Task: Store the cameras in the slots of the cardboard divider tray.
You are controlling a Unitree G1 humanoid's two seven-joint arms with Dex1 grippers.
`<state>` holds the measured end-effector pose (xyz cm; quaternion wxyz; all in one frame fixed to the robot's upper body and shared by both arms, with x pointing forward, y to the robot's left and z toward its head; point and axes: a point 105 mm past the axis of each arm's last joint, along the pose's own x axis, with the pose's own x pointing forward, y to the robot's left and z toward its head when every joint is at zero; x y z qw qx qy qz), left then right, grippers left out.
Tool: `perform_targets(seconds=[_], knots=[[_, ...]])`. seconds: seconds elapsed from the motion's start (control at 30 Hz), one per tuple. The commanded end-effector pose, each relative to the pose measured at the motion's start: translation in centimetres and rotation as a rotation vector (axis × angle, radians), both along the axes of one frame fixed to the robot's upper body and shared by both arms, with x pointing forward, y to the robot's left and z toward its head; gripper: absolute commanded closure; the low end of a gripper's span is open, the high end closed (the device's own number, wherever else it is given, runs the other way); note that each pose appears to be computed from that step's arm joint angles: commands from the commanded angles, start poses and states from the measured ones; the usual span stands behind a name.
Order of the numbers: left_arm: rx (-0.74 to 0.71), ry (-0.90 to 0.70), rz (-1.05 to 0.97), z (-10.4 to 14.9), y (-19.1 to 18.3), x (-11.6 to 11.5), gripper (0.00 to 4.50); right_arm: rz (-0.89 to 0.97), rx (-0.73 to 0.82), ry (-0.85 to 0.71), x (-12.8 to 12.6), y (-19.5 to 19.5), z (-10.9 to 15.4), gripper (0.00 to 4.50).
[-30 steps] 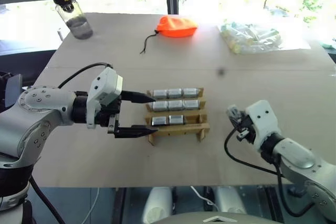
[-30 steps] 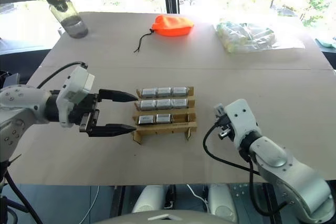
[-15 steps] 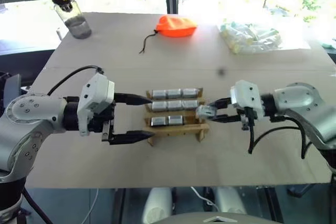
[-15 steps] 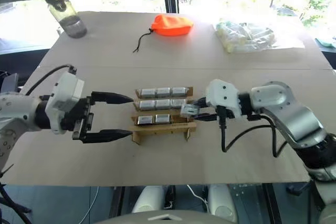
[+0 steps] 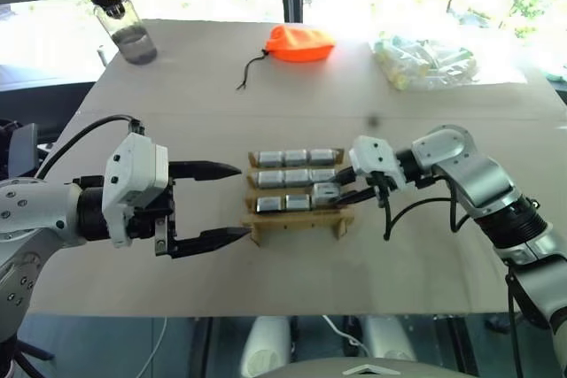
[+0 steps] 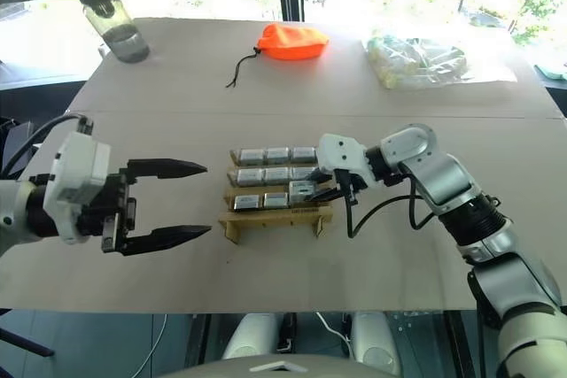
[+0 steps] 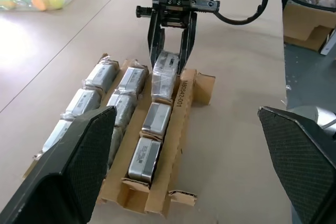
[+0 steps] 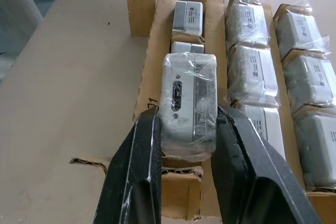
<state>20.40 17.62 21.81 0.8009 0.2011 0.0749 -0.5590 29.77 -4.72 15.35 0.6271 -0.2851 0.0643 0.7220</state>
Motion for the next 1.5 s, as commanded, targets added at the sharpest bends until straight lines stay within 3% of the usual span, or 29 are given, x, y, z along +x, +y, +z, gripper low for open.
perform_targets(seconds=[0.03,0.6,0.63,0.83,0.87,1.13,1.27,1.5], knots=[[0.02,-0.045,-0.007,0.8,-0.1,-0.3,0.0,0.011,-0.021,-0.015,0.0,-0.2,0.4,3.75],[0.04,-0.054,-0.026,0.9,-0.2,0.0,0.0,-0.038,-0.071,0.035,-0.1,-0.2,-1.3,3.75],[0.042,-0.052,-0.025,0.8,-0.1,0.1,0.0,-0.045,-0.075,0.031,0.0,-0.2,-1.5,2.74],[0.047,-0.041,-0.026,0.6,-0.2,0.2,0.0,-0.056,-0.051,0.035,0.1,-0.2,-1.1,0.18],[0.049,-0.039,-0.022,0.5,-0.1,0.3,0.0,-0.051,-0.023,0.049,-0.1,-0.3,-0.4,0.08],[0.03,-0.016,0.122,-1.7,2.0,1.7,0.0,-0.08,0.085,0.07,-1.9,-3.3,2.8,0.08],[-0.051,-0.058,0.259,-2.6,3.5,2.9,0.0,-0.253,0.264,0.082,-1.5,-6.7,3.6,0.08],[-0.102,-0.105,0.426,-6.5,7.5,4.5,0.0,-0.521,0.324,0.024,-1.0,-14.9,-0.6,0.08]])
